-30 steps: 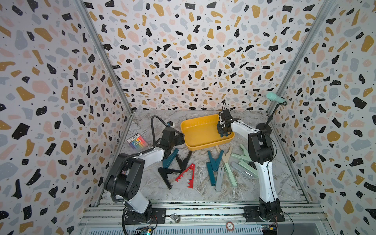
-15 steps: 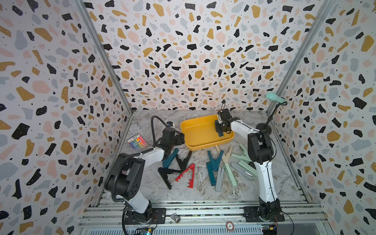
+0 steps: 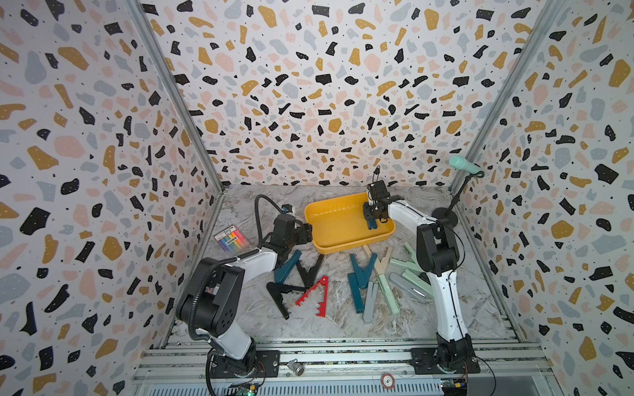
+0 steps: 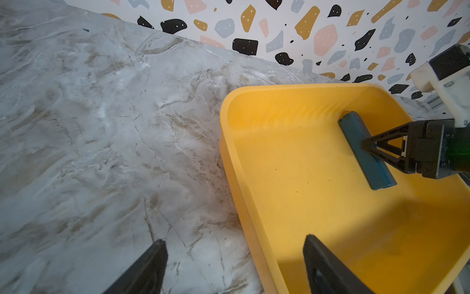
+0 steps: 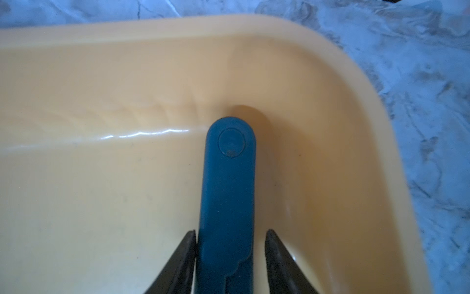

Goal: Put the pruning pliers into the storage box
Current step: Place the pruning pliers in the storage box.

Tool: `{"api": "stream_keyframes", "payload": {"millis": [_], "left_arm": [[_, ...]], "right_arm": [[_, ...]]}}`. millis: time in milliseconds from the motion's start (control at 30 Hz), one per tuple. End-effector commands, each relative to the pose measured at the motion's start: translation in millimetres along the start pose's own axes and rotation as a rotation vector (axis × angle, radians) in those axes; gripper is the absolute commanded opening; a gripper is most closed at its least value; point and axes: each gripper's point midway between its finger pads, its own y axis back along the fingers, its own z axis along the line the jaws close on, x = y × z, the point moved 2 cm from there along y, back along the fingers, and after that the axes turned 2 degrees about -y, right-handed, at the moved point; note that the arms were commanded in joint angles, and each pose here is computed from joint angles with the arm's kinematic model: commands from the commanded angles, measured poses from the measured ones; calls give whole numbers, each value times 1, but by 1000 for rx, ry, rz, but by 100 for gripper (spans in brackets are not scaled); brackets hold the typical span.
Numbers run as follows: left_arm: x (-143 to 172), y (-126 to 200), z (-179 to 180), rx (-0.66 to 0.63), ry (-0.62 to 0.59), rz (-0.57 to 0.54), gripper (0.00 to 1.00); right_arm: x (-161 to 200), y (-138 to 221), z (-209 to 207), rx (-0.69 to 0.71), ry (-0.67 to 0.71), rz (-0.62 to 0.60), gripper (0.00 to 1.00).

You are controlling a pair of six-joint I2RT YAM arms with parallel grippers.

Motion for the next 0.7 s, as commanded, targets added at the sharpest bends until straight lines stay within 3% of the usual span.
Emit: {"api": "stream_keyframes", "payload": {"millis": [0, 333, 667], "left_arm": [[-2, -3, 1, 14, 9, -18, 83], [-2, -3, 1, 13, 12, -17, 83], [-3, -1, 1, 13, 11, -21, 83]], "right_arm": [[-2, 4, -8, 33, 21, 5, 50], [-9, 19, -4, 53, 76, -18, 50], [12, 12, -4, 134, 175, 53, 47]]}}
